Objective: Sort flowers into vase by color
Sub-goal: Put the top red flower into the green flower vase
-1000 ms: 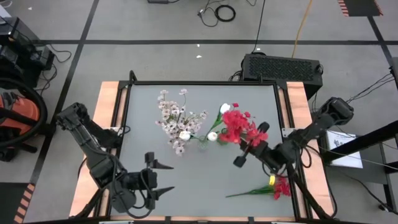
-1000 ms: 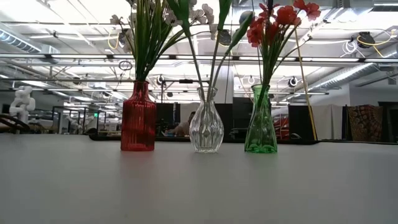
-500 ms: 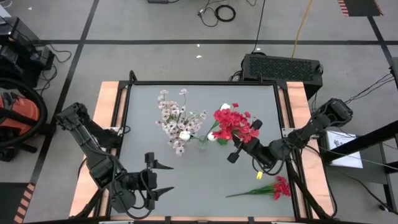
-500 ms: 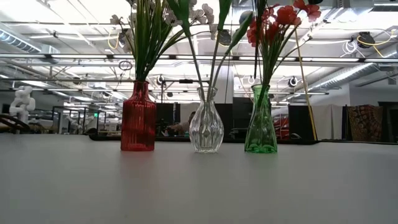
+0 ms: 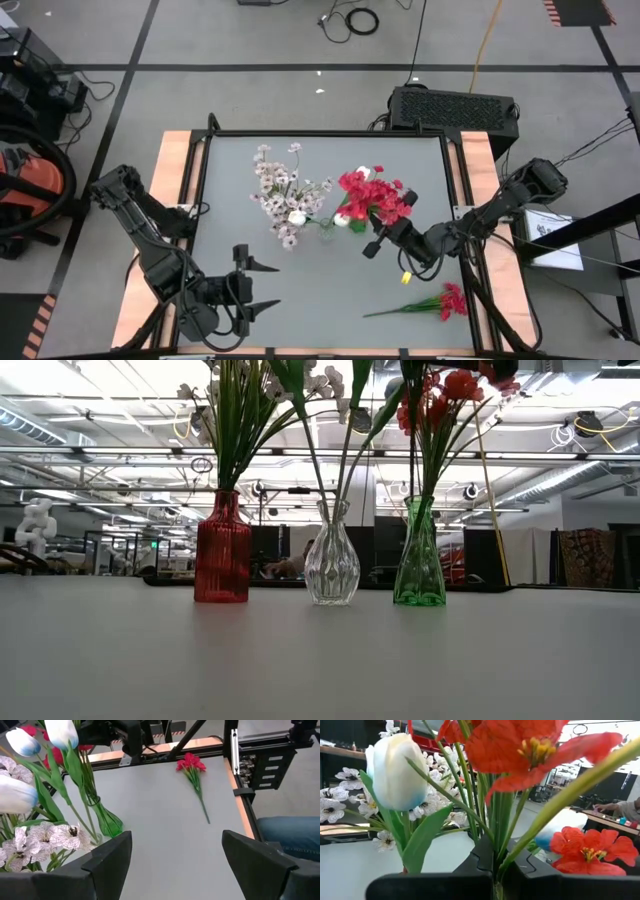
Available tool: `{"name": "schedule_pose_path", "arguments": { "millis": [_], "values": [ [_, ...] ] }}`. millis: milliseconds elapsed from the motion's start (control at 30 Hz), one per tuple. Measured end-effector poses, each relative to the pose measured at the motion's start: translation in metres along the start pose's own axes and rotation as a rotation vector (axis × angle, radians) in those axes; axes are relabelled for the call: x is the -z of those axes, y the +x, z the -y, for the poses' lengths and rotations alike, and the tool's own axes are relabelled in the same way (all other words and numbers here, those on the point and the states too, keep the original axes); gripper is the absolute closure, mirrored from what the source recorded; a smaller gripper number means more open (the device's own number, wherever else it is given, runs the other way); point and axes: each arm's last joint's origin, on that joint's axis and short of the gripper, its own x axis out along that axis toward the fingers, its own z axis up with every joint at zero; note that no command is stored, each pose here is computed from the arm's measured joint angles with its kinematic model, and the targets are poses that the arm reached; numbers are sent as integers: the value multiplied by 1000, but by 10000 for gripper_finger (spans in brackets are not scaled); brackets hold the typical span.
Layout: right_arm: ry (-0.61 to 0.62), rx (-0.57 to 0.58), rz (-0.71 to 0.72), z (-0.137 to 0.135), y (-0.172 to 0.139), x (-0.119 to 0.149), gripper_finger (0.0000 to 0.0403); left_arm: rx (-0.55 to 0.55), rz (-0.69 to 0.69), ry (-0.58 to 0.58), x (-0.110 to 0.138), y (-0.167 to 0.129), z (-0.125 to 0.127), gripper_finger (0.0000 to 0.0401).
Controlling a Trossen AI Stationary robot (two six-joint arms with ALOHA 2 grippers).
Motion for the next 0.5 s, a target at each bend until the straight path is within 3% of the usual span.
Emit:
{"name": "schedule_pose_path", "arguments": {
  "millis": [333,500],
  "values": [
    [20,16,-69,1,7,14,396,0,0,0,0,0,0,86],
    [45,20,-88,1,8,18,369,0,0,0,0,0,0,86]
  ]
}}
